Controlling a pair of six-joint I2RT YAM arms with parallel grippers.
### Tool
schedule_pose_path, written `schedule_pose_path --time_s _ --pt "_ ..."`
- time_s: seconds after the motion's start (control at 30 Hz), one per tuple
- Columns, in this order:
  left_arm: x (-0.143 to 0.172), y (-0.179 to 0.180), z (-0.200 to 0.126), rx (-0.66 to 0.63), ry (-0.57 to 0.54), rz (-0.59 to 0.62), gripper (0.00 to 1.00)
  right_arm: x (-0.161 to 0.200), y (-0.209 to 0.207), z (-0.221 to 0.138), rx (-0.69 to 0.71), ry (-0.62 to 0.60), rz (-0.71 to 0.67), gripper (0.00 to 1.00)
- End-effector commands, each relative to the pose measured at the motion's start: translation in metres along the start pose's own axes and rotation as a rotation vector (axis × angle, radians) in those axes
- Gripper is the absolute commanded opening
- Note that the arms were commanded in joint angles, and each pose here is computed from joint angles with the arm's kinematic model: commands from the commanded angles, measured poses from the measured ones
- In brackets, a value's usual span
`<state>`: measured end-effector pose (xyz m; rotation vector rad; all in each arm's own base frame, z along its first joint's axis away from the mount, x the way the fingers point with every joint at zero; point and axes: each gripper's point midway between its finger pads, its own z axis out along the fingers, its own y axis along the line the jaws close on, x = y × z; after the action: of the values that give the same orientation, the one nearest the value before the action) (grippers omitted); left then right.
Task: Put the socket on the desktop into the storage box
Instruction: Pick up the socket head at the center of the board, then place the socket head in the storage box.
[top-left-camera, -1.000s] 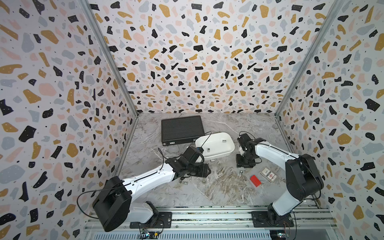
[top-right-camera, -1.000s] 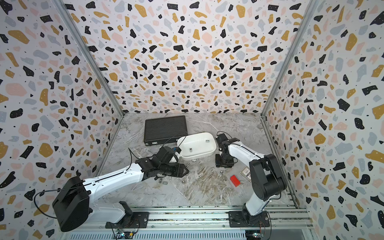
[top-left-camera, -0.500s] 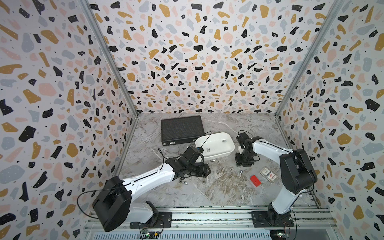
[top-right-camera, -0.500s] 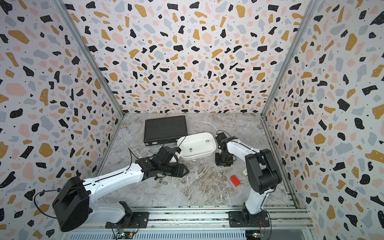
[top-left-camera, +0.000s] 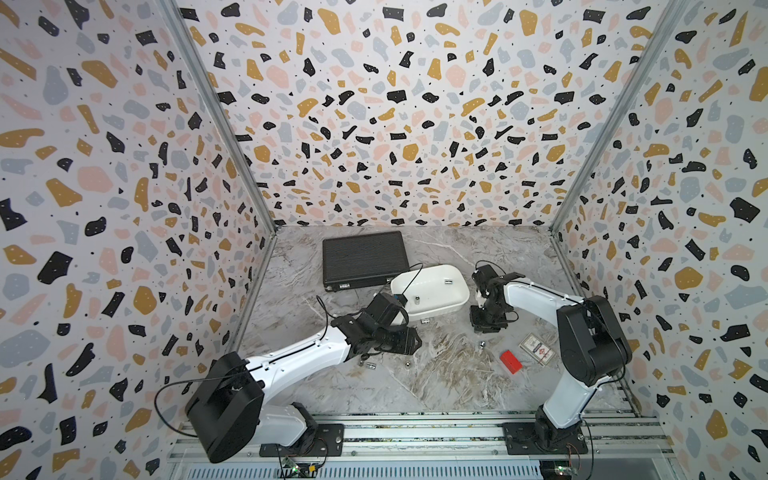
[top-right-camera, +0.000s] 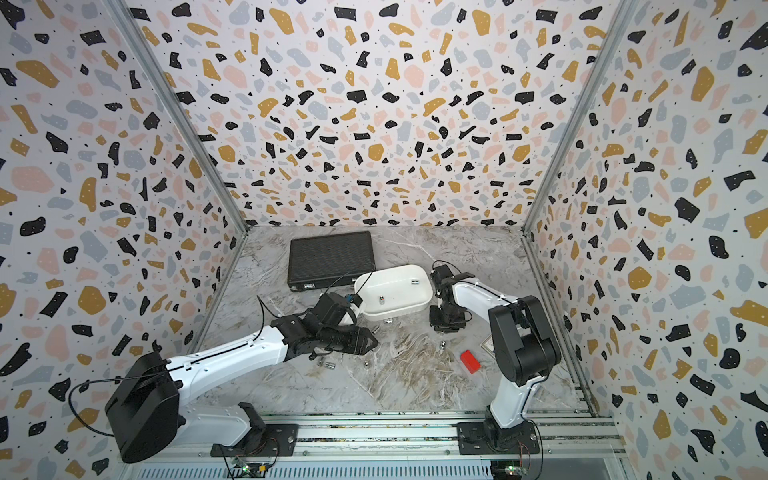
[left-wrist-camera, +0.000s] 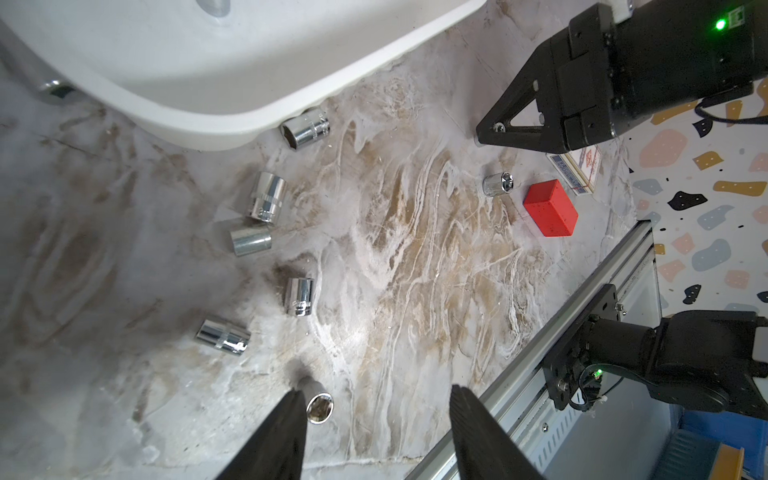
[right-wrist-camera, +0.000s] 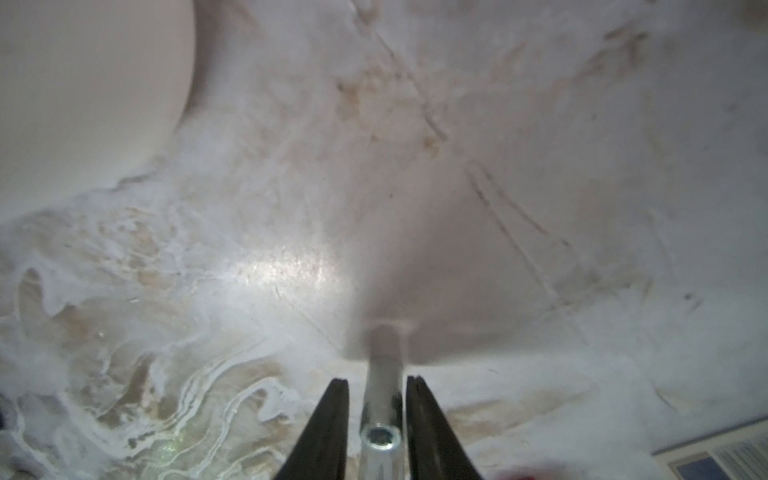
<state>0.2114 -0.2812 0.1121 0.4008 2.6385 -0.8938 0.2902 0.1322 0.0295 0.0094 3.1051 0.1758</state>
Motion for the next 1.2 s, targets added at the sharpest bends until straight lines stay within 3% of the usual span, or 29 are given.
schedule_pose_path --time_s 0.0,0.2,0.73,1.17 --pt "-0.004 -0.002 0.001 0.005 -0.022 0.02 0.59 -0.003 0.001 -0.004 -0.004 -0.005 0.0 0.24" --pt "-0.004 -0.002 0.001 0.004 -0.024 0.019 0.59 -0.002 0.002 -0.007 -0.011 -0.013 -0.001 0.18" --pt "-0.018 0.003 -0.014 -0.062 -0.095 0.013 0.6 -0.011 0.015 -0.051 -0.077 -0.106 -0.017 0.16" --pt "-0.028 0.024 -0.032 -0.149 -0.147 -0.025 0.65 -0.05 0.04 -0.09 -0.148 -0.197 -0.032 0.16"
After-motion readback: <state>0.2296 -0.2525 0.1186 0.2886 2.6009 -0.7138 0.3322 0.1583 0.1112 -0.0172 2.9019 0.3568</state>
